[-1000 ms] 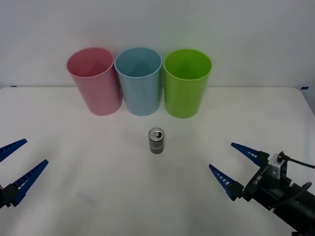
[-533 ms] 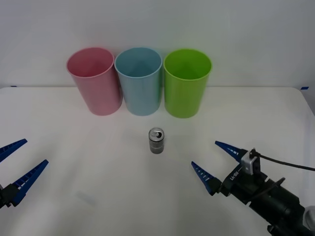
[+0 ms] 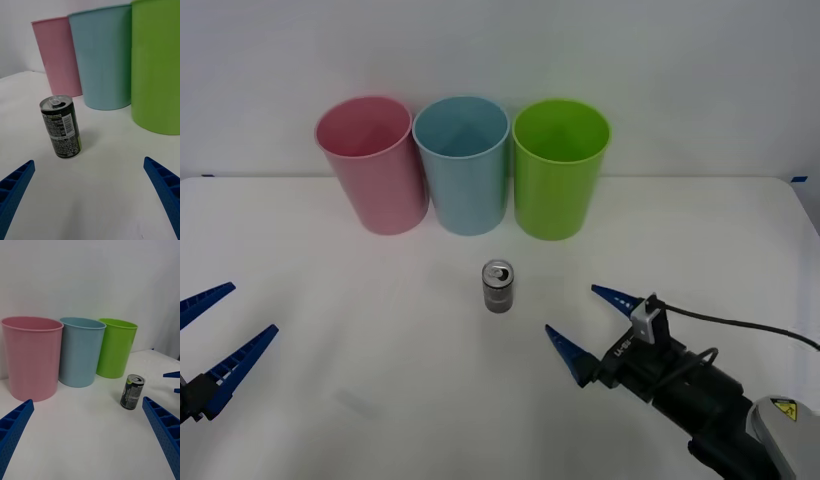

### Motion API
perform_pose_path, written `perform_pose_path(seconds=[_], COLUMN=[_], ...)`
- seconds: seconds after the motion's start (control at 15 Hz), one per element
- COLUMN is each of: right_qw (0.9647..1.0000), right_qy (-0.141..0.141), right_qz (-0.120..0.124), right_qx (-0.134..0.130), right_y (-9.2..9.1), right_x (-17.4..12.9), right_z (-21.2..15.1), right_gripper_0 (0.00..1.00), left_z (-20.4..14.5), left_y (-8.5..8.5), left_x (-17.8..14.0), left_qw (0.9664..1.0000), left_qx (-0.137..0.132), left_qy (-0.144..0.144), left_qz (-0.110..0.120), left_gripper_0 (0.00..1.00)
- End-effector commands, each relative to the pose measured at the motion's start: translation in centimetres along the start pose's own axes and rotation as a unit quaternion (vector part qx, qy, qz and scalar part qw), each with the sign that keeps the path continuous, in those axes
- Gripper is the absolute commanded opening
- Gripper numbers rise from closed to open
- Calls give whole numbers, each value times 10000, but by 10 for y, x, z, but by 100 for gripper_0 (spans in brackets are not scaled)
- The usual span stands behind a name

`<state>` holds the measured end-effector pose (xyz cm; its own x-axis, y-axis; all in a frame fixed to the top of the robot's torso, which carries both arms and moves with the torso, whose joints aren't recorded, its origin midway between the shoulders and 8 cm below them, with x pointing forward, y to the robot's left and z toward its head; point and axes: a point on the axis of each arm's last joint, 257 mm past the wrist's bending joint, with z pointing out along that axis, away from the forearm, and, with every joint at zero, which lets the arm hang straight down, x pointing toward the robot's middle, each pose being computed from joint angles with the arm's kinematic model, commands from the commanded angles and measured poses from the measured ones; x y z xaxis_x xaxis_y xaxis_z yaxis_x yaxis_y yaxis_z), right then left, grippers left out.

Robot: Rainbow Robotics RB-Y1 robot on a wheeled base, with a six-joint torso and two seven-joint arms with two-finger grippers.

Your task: Grasp the object on the table and drop it into the matching bin: aluminum can to the light blue bin, PET bottle to the pink bin.

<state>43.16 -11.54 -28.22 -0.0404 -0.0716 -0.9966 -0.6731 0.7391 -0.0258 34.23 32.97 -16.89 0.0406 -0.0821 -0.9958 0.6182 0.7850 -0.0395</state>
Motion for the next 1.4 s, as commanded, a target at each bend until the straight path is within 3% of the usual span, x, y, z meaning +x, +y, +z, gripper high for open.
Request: perform_pose_path(seconds=[0.07, 1.07, 1.4], right_qw=[10000, 9994, 9994], right_qy=[3, 35, 93], right_qz=[34, -52, -117], right_qx=[-34, -328, -313], right_y=[3, 31, 35], right_x=[4, 11, 12], right_z=[17, 88, 110], right_gripper_0=[100, 100, 100], left_z=[0, 0, 0], left_y=[0, 0, 0], left_x=[0, 0, 0], left_qw=[10000, 10000, 10000], left_qx=[0, 0, 0], left_qy=[0, 0, 0], left_qz=[0, 0, 0], left_gripper_0=[100, 100, 100])
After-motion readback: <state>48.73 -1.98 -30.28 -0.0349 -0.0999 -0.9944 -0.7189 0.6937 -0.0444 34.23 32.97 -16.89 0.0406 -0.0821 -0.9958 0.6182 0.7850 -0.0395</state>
